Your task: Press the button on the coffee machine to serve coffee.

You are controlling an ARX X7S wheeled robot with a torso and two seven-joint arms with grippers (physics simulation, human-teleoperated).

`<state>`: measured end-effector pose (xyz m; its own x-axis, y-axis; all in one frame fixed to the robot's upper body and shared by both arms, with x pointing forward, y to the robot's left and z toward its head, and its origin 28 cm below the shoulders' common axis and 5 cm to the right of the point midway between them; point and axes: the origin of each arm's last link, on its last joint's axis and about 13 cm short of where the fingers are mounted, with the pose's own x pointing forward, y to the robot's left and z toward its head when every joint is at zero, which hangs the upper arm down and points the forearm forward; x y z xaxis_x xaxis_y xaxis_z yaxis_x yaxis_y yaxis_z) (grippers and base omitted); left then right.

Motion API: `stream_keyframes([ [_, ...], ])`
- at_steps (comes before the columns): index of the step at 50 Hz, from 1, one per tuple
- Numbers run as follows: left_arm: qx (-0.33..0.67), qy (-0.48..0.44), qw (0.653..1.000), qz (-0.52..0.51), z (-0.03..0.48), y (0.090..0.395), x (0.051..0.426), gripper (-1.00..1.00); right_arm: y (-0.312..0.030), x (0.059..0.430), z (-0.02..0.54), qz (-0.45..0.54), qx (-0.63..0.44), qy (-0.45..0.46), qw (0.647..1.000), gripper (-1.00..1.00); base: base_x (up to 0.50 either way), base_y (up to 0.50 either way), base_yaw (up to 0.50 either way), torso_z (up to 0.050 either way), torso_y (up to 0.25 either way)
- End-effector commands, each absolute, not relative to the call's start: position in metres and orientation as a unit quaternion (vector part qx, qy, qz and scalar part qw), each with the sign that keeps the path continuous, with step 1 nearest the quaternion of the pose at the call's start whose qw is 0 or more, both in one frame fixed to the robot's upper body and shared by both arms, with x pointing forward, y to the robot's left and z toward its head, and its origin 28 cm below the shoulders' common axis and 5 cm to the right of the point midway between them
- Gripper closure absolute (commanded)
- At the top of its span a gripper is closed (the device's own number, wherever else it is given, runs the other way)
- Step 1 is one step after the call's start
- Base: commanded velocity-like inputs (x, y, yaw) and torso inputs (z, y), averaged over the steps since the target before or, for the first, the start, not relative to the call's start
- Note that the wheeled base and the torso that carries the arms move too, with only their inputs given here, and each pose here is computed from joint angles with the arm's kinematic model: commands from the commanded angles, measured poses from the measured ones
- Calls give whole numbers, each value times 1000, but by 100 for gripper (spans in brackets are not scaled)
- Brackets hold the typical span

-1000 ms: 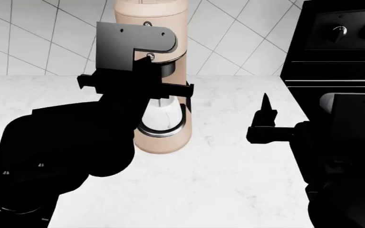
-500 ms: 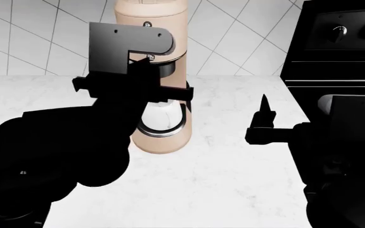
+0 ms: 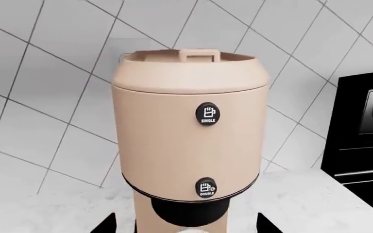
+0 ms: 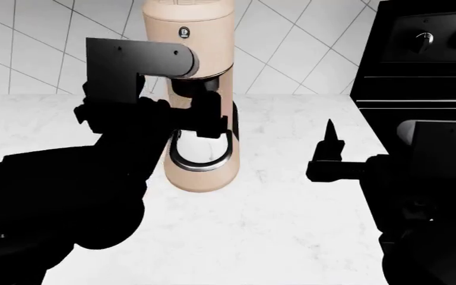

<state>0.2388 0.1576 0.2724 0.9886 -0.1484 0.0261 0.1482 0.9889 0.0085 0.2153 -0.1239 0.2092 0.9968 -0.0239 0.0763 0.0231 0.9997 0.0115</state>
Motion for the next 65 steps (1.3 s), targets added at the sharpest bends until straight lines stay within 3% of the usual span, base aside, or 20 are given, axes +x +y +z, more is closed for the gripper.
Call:
stream_keyframes([
  [1,-3,-36,997,-71,264,170,237,-100,-125,215,209,-15,8,-40,999,-100,0,0,0,0,0],
  [15,-40,-54,996,-61,239,197,238,-100,-123,214,206,-14,10,-36,999,-100,0,0,0,0,0],
  [26,-5,-58,998,-14,217,221,240,-100,-125,211,204,-15,11,-34,999,-100,0,0,0,0,0],
  [65,28,10,999,34,163,243,234,-100,-137,212,171,-23,-9,-8,1000,-100,0,0,0,0,0],
])
